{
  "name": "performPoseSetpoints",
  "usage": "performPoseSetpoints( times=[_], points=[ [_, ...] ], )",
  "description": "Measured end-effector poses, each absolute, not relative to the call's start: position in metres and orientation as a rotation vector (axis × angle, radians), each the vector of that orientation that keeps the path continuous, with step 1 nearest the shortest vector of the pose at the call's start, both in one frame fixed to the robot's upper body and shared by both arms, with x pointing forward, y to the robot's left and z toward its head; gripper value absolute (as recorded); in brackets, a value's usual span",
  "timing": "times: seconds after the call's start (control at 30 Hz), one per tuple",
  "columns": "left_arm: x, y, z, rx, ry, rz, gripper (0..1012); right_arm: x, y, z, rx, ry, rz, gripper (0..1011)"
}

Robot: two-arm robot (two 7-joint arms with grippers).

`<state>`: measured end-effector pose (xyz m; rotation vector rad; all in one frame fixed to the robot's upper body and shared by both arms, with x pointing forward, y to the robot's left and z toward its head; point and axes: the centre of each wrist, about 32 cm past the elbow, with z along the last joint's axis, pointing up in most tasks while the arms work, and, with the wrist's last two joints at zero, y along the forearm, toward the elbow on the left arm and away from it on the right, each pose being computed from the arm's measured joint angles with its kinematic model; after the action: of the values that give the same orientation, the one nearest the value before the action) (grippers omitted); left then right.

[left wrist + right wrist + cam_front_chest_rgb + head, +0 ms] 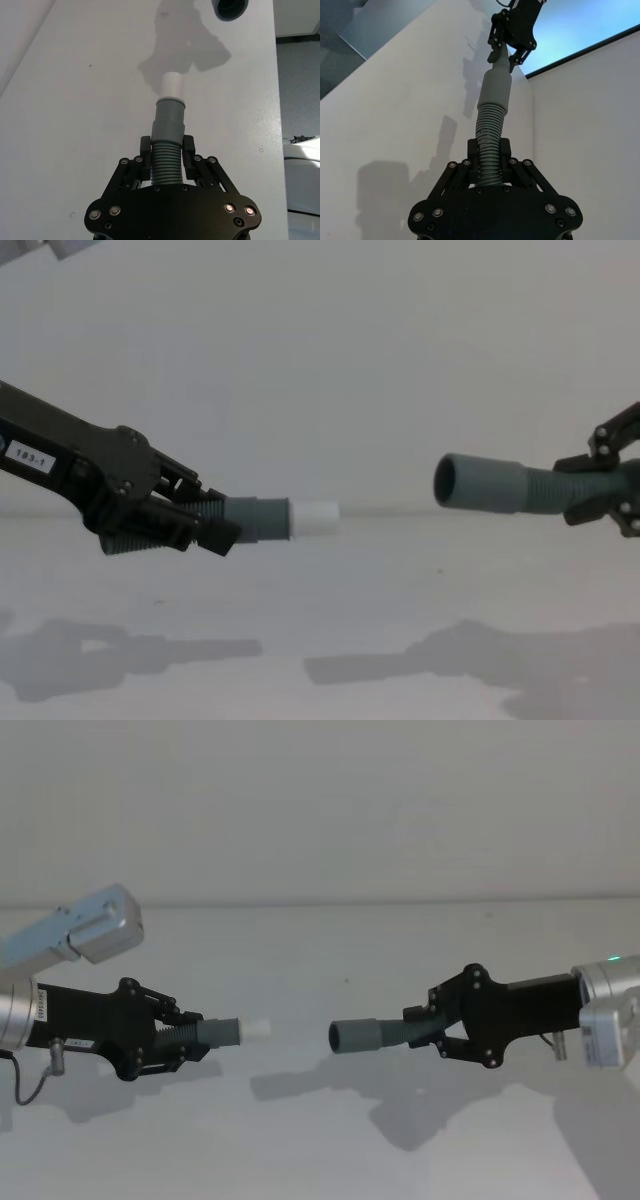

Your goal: Use both hands to pick up one end of the pipe from the table, align the ends, and insert them.

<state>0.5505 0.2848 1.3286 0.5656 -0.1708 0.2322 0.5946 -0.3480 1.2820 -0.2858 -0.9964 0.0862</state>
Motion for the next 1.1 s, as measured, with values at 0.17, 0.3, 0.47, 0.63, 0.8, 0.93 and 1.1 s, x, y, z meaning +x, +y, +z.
performPoseSetpoints(
  times=[0.17, 0.3, 0.47, 0.63, 0.8, 0.93, 1.1],
  points=[
    [0.551, 0.285, 1.329, 0.566, -0.171, 0.232, 332, 0.596, -0.344, 1.280, -0.293, -0.992, 0.079, 214],
    [0.551, 0.285, 1.329, 0.566, -0.171, 0.232, 332, 0.597, -0.339, 1.279, -0.306, -0.988, 0.075, 214],
    [0.551, 0.285, 1.329, 0.566, -0.171, 0.232, 332, 0.598, -0.333, 1.277, -0.318, -0.983, 0.073, 214],
    [0.551, 0.285, 1.329, 0.566, -0.171, 0.232, 332, 0.599, -0.326, 1.274, -0.331, -0.977, 0.069, 214],
    [0.551, 0.285, 1.329, 0.566, -0.171, 0.232, 332, 0.601, -0.320, 1.272, -0.346, -0.971, 0.064, 214],
    [0.551, 0.285, 1.329, 0.566, -0.171, 0.232, 332, 0.602, -0.318, 1.270, -0.351, -0.967, 0.061, 214],
    [0.551, 0.285, 1.329, 0.566, -0.171, 0.232, 332, 0.604, -0.314, 1.268, -0.359, -0.964, 0.056, 214]
  ],
)
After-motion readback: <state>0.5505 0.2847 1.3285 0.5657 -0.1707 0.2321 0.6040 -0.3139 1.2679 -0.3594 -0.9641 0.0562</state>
